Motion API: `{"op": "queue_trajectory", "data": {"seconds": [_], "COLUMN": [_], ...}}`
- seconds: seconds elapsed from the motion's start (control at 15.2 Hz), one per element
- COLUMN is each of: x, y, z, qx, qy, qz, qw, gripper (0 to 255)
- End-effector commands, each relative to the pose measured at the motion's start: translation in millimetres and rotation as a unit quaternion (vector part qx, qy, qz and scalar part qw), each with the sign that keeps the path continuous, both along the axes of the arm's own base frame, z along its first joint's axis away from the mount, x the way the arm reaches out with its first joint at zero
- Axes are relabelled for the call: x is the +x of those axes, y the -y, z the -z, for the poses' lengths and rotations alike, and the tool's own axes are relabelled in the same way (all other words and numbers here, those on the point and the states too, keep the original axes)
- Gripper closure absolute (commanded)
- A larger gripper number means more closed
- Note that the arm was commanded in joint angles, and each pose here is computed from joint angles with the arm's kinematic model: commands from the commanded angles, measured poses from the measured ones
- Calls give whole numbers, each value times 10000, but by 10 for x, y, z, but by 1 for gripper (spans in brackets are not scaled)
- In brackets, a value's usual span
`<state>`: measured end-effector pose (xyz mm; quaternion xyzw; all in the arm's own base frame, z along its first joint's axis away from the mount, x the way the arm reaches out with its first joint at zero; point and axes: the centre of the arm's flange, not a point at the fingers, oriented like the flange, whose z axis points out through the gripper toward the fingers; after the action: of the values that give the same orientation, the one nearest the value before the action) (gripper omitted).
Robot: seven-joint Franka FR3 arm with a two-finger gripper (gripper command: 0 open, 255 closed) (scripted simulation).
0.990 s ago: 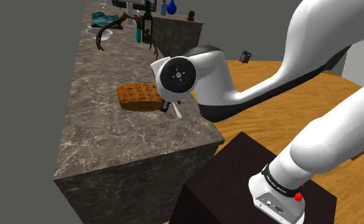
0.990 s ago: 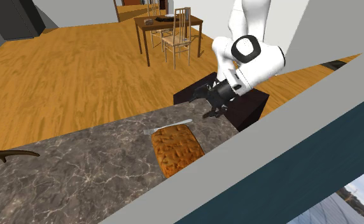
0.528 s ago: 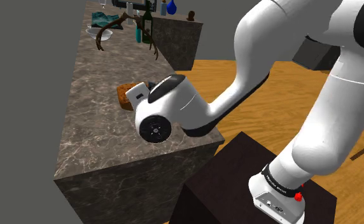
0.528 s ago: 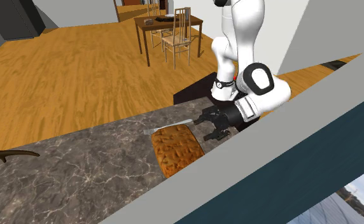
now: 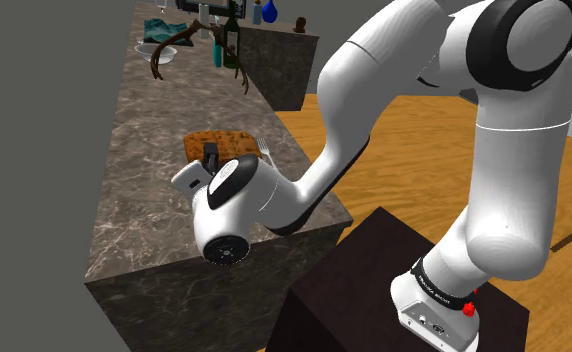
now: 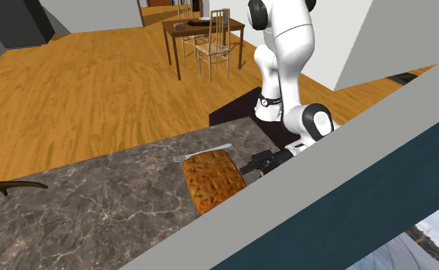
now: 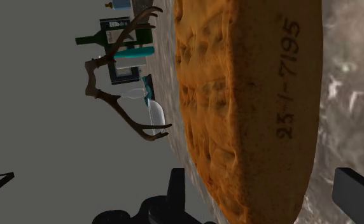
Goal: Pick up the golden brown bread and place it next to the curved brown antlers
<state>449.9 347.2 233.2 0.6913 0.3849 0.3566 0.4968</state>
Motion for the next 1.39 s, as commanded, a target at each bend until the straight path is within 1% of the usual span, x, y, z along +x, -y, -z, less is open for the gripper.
{"op": "queue_trajectory", "data": {"seconds": [0.0, 0.2, 0.73, 0.79, 1.32], "x": [123, 288, 288, 276, 318], "y": [80, 159, 159, 140, 181], "z": [80, 127, 127, 97, 74], "qx": [-17, -17, -17, -16, -16], "qy": [-12, -12, -12, -10, -13], "qz": [20, 20, 20, 19, 20], "qw": [10000, 10000, 10000, 10000, 10000], "gripper": [0, 0, 0, 255, 255]}}
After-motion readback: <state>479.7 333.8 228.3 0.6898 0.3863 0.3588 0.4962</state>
